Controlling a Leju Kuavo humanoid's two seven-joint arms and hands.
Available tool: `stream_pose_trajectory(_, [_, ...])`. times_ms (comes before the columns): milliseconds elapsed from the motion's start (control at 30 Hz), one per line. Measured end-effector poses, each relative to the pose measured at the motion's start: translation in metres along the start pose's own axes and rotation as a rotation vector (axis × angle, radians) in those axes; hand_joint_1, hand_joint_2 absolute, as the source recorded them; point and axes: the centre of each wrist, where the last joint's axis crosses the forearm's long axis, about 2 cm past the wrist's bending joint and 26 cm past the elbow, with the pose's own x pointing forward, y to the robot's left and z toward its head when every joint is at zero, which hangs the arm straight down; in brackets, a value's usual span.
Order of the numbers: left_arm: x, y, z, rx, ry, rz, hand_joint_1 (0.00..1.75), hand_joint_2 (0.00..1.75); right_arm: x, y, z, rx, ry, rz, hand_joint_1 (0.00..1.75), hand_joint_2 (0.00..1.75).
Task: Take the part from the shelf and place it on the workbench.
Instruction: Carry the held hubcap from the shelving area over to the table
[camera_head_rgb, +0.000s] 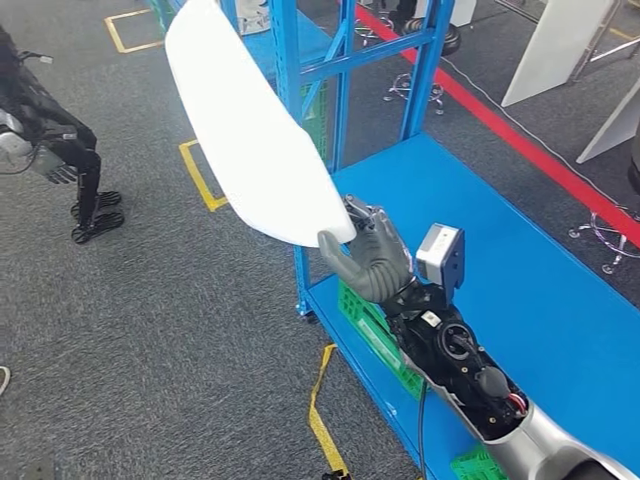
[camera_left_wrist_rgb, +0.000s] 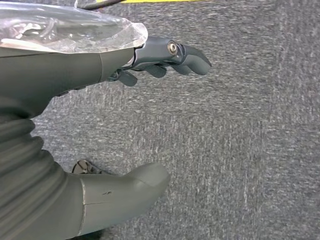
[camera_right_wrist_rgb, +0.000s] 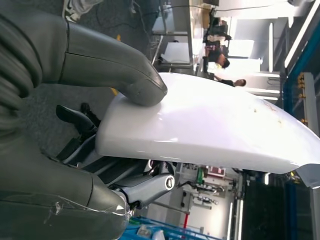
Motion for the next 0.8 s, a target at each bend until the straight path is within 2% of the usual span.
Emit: stream_pose_trajectory(800, [0.0013, -0.0041, 0.0009, 0.008, -0.001, -0.021, 0.0, 1.75, 0.0027, 0.0033, -0.0076, 0.03, -0.028, -0.008, 1.75, 1.75])
